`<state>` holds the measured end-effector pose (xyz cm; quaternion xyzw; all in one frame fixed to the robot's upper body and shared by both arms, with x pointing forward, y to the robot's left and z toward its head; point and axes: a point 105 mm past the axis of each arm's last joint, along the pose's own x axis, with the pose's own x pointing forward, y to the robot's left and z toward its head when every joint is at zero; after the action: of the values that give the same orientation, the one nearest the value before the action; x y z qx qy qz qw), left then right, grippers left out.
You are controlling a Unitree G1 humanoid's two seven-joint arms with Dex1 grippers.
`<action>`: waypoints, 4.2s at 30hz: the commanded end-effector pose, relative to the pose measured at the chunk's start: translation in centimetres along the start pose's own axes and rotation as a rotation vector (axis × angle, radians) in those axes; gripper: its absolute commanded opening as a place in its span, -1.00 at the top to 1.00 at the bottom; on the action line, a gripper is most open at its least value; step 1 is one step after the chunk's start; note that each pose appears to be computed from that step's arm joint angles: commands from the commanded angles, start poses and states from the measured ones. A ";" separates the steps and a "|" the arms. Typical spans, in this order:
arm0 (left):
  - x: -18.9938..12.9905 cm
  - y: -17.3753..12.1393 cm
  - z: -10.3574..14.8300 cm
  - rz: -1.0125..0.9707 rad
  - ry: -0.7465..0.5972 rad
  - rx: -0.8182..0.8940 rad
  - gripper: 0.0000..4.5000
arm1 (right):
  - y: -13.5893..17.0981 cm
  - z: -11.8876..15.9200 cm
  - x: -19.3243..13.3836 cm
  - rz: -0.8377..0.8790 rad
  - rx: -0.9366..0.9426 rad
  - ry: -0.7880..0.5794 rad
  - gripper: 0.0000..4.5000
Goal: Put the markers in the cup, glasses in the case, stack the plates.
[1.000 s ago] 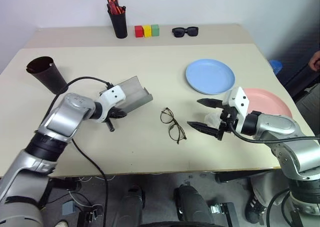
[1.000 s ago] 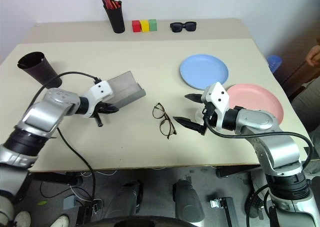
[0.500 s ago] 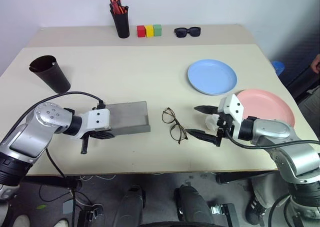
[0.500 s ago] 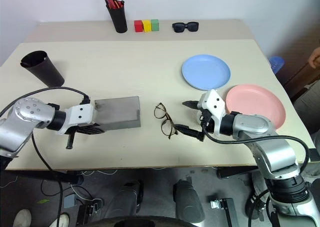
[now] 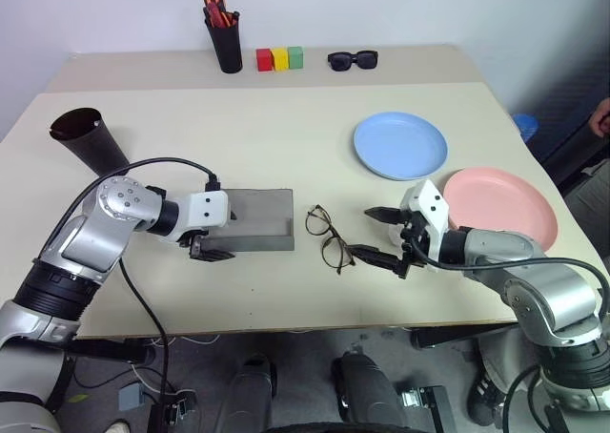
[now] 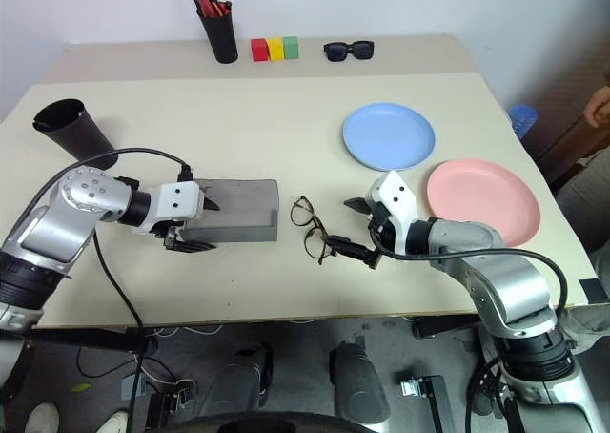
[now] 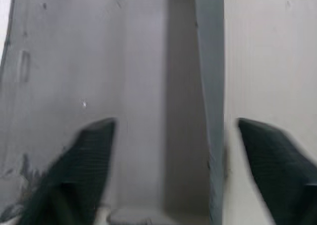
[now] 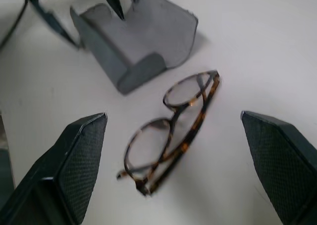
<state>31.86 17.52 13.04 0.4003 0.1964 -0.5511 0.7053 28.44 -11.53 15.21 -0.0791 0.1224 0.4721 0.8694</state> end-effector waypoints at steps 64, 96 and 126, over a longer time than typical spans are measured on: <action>-4.0 -7.3 0.2 0.277 -0.351 -0.259 -0.80 | 0.2 -0.7 4.8 -0.246 0.196 0.258 0.97; -8.9 -7.2 -4.1 0.519 -0.376 -0.547 -0.80 | 5.6 7.2 15.8 0.111 -0.354 0.070 0.97; -9.5 -2.5 -3.9 0.638 -0.491 -0.667 -0.21 | 6.2 8.5 11.6 0.165 -0.308 -0.022 -0.59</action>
<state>26.82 26.02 15.94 0.0780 0.0660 -0.3028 0.9475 30.92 3.85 18.75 -0.2036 0.0673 0.5524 0.8055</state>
